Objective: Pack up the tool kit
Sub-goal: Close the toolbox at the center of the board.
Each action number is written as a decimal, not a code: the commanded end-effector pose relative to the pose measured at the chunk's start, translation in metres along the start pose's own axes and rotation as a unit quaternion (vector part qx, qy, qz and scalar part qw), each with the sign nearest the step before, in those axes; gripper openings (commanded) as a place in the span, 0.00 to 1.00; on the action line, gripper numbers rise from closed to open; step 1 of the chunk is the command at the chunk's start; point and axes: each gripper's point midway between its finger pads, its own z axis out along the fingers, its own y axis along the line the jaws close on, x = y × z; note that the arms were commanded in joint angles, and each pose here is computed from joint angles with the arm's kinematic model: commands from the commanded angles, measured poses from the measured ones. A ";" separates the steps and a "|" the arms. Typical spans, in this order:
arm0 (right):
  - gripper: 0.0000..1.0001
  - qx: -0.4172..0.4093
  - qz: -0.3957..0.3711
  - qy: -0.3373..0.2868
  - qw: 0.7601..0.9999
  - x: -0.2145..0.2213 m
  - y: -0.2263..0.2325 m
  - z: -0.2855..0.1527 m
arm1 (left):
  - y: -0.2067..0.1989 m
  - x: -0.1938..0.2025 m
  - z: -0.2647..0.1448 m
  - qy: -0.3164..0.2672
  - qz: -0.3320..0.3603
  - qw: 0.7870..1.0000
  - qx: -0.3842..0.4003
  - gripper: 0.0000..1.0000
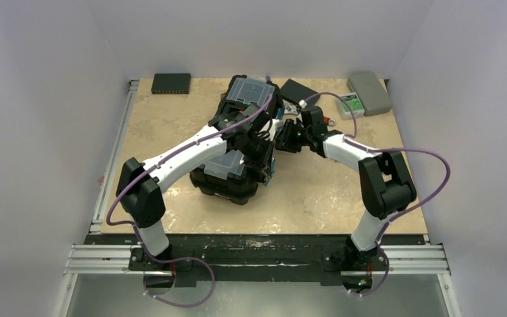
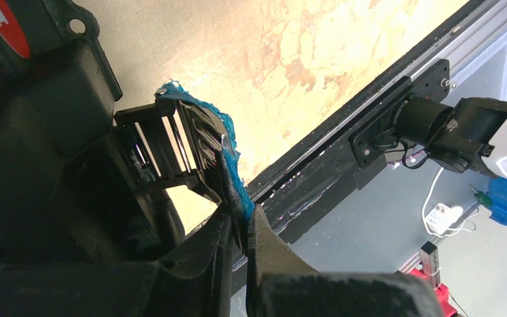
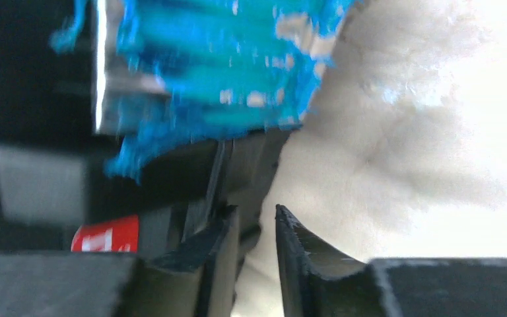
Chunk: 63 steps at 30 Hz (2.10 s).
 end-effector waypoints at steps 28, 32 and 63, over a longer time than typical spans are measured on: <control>0.84 -0.287 0.008 -0.067 0.956 0.091 0.056 -0.106 | 0.009 -0.030 -0.031 -0.081 0.025 0.996 -0.025 0.00; 0.84 -0.289 0.005 -0.060 0.955 0.095 0.064 -0.100 | 0.011 -0.029 -0.037 -0.087 0.025 0.995 -0.035 0.07; 0.36 -0.153 0.033 -0.042 0.987 0.108 0.036 -0.071 | 0.088 -0.006 -0.192 -0.241 -0.028 0.961 -0.131 0.74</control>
